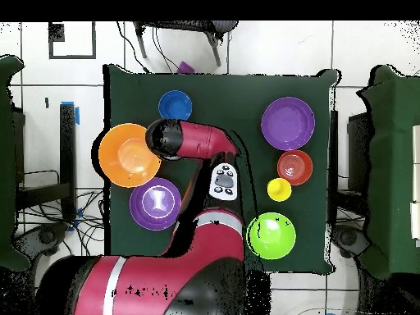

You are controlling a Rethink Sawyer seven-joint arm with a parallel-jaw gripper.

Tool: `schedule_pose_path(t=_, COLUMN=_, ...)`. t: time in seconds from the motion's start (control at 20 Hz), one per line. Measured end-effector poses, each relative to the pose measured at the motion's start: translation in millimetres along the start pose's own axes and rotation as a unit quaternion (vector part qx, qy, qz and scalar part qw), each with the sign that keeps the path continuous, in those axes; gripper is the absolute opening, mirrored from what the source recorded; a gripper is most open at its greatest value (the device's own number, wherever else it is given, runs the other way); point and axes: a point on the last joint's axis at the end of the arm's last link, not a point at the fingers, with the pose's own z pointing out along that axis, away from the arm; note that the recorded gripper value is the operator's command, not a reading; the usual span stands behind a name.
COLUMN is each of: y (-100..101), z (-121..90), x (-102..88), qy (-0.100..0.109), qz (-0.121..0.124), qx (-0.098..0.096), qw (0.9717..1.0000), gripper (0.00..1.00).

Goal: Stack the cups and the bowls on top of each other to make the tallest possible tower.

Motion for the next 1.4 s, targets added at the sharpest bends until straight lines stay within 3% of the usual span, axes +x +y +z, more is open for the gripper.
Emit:
schedule_pose_path(t=0.3, y=-13, z=-8, x=-8.7, qy=-0.002, qz=0.015, qx=-0.009, qw=0.9998, gripper=0.0)
schedule_pose_path(t=0.55, y=-30, z=-15, x=-3.6, qy=0.008, qz=0.031, qx=-0.016, qw=0.9993, gripper=0.0)
schedule_pose_path(t=1.1, y=-67, z=-23, x=37.2, qy=0.048, qz=0.066, qx=-0.023, qw=0.9964, gripper=0.0)
schedule_pose_path(t=1.4, y=-77, z=-11, x=63.7, qy=0.053, qz=0.079, qx=-0.026, qw=0.9952, gripper=0.0)
